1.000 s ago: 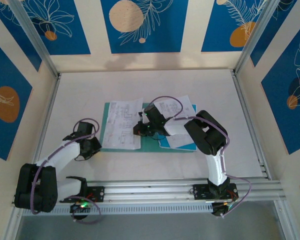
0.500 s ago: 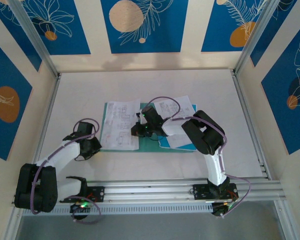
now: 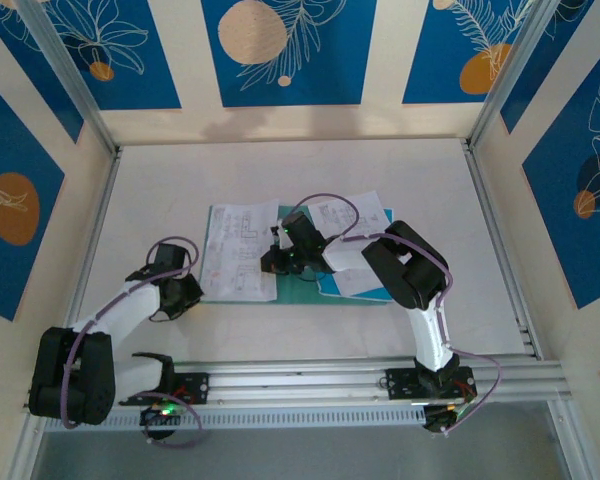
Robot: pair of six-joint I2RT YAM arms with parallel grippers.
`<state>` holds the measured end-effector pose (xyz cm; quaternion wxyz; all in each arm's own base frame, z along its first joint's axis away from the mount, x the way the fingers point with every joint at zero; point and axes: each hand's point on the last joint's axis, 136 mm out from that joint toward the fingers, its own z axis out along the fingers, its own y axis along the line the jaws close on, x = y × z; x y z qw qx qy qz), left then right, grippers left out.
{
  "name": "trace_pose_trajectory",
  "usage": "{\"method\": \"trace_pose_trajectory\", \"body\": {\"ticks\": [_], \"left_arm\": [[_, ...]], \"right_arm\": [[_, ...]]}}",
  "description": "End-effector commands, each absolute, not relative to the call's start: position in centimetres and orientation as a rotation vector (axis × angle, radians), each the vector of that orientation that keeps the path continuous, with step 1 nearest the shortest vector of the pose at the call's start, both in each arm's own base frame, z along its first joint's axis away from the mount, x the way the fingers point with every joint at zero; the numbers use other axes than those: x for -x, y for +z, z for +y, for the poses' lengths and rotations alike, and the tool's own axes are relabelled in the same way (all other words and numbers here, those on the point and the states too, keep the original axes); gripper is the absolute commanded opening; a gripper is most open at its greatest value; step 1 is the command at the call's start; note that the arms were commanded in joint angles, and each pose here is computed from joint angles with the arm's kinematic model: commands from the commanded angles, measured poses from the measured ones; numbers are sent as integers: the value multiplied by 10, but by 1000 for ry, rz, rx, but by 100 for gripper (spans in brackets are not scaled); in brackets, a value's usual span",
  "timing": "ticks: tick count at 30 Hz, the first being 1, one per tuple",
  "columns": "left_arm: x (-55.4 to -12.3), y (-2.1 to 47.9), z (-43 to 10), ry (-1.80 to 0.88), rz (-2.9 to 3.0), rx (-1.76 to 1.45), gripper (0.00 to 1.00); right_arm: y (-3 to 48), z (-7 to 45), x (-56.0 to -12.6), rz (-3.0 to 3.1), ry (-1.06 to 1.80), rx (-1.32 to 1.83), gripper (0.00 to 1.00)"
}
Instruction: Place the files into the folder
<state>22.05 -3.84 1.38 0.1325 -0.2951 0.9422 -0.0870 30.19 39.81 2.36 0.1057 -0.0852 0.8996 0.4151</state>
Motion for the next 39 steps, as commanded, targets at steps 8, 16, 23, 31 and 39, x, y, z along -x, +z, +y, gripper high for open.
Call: {"method": "trace_pose_trajectory", "body": {"ticks": [8,16,23,31,39], "left_arm": [[-215,5,-41,-291,2753,877,0],[-214,9,-41,-299,2744,877,0],[-214,31,-39,-300,2698,855,0],[-226,60,-51,-404,2660,773,0],[-253,70,-94,-542,2659,576,0]], "right_arm": [[18,404,-289,2684,1239,275,0],[19,402,-289,2701,1209,254,0],[42,390,-295,2695,1127,185,56],[71,345,-308,2750,890,-9,70],[77,290,-298,2785,774,-291,56]]}}
